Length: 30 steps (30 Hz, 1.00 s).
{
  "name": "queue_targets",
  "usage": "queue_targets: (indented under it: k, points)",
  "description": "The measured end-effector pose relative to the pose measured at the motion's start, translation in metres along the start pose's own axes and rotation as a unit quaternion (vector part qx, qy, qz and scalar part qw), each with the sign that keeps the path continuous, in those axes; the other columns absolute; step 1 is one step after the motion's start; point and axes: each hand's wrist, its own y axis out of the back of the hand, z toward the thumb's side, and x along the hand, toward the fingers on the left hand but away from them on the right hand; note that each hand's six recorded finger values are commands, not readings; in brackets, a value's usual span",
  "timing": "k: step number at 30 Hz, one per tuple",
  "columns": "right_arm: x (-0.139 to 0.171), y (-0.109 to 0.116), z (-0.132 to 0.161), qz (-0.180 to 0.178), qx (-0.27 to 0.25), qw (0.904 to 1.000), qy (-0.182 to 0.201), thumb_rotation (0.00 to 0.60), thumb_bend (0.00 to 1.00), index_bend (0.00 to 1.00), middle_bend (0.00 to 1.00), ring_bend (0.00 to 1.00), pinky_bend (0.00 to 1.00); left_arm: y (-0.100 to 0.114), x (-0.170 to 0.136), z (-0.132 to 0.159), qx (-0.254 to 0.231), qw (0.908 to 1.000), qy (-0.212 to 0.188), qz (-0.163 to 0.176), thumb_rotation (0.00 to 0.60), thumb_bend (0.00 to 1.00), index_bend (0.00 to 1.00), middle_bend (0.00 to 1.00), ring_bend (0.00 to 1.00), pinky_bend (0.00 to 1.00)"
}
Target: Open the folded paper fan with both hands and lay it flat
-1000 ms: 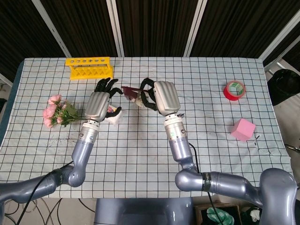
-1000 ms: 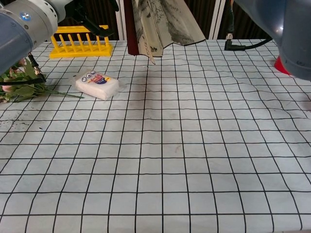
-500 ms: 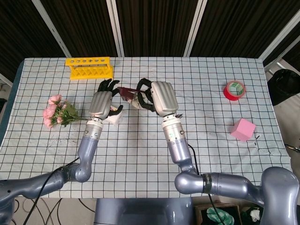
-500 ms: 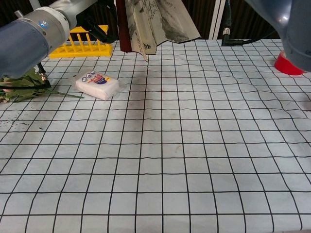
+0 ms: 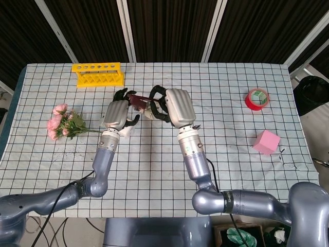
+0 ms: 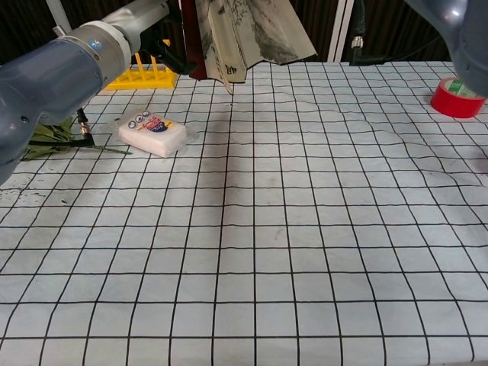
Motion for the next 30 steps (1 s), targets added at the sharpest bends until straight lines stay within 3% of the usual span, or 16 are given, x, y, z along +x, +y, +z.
queue_targets:
  k: [15,30]
  points:
    - [0.002,0.003,0.0,0.006,-0.001,1.0,-0.001,0.6,0.61,0.9,0.98,1.0,0.96,-0.012,0.003,-0.003,0.004,0.9999,0.013,-0.005,0.6,0.42,0.56,0.21,0.0,0.05]
    - [0.002,0.006,-0.005,0.007,0.0,1.0,-0.006,0.6,0.61,0.9,0.98,1.0,0.96,-0.012,0.008,0.005,-0.006,0.9999,0.01,0.013,0.6,0.45,0.65,0.25,0.0,0.08]
